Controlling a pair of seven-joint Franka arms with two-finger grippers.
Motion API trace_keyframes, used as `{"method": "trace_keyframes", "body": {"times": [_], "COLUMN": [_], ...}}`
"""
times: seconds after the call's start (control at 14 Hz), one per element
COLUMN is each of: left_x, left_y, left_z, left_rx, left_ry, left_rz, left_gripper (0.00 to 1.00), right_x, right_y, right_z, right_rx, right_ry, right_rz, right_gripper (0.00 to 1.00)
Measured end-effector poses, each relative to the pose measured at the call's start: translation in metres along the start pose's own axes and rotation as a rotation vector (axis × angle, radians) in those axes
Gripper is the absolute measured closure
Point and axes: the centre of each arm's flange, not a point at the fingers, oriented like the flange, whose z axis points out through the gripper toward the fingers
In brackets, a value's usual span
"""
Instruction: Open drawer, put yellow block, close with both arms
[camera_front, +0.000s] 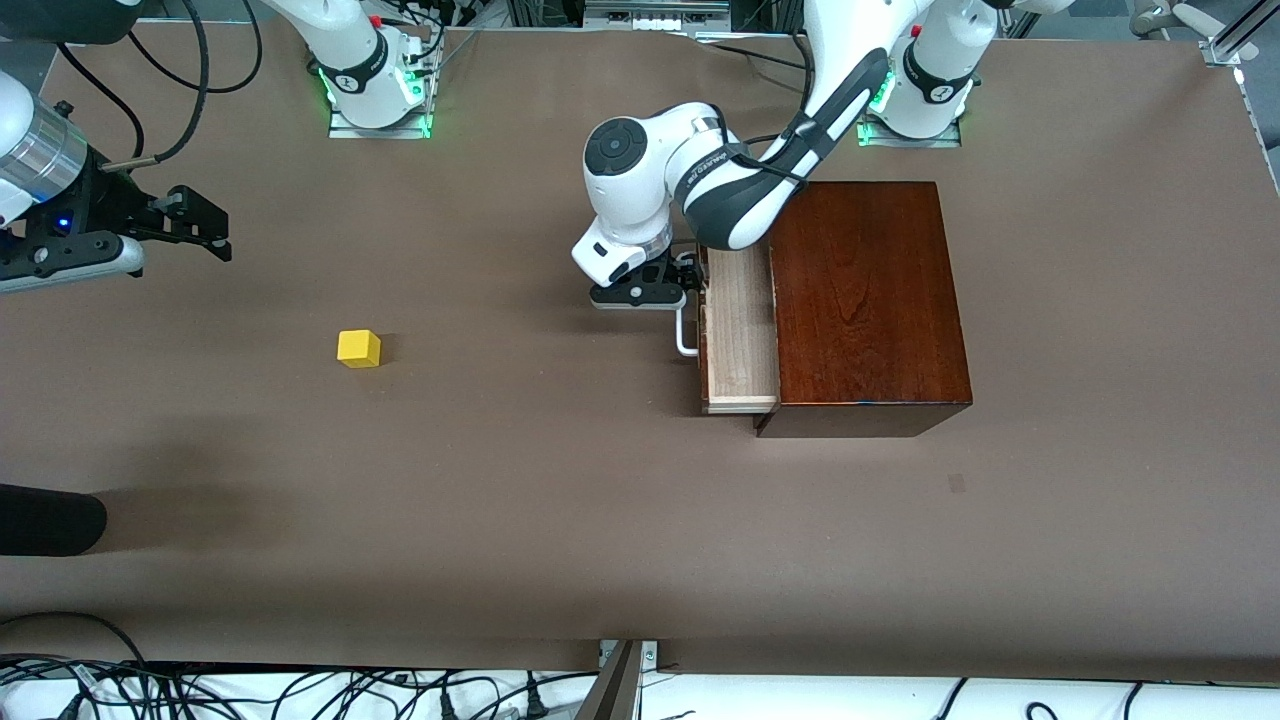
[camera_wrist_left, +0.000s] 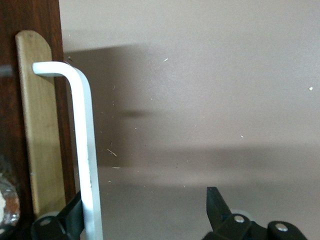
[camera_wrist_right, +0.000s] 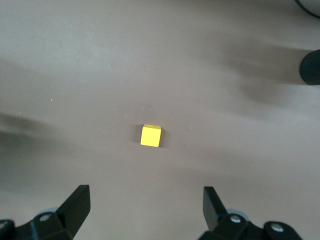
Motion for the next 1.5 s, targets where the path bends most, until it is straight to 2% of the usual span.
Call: {"method": "trace_keyframes", "body": {"times": [0.21,0.43,0.64,0.93,1.21,1.36,1.5], "left_x": [0.006,0.009,0.010,0.046,0.078,0.091,0.106], "left_y": [0.000,-0.010,-0.032,-0.123,-0.234,-0.281,-0.330], "left_z": [-0.013,-0.048,-0.090,-0.156,-0.212,-0.232,-0.242], "left_rx": [-0.010,0.017,0.047,0.038,0.047,0.038,-0.017], "left_ry": [0.014,0.027,0.001,-0.071,-0.101,-0.124,-0.141], "left_rz": [-0.009,-0.017,-0.009,0.020,0.054,0.071,0.107], "left_gripper": [0.00,0.00,0.00,0.00,0.00,0.00,0.00], "right_x": [0.000,0.000,0.000,0.005,0.013,0.021,0.032], "right_y": [0.000,0.001,0.004,0.004,0.004,0.004,0.003], "right_z": [0.000,0.001,0.002,0.012,0.022,0.042,0.072], "right_rx": [0.000,0.000,0.000,0.000,-0.003,-0.003,-0.006], "right_ry": [0.000,-0.001,-0.004,-0.018,-0.016,-0.049,-0.099], "right_rz": [0.000,0.002,0.007,0.007,0.007,0.005,0.003], "right_gripper": [0.00,0.00,0.00,0.00,0.00,0.00,0.00]}}
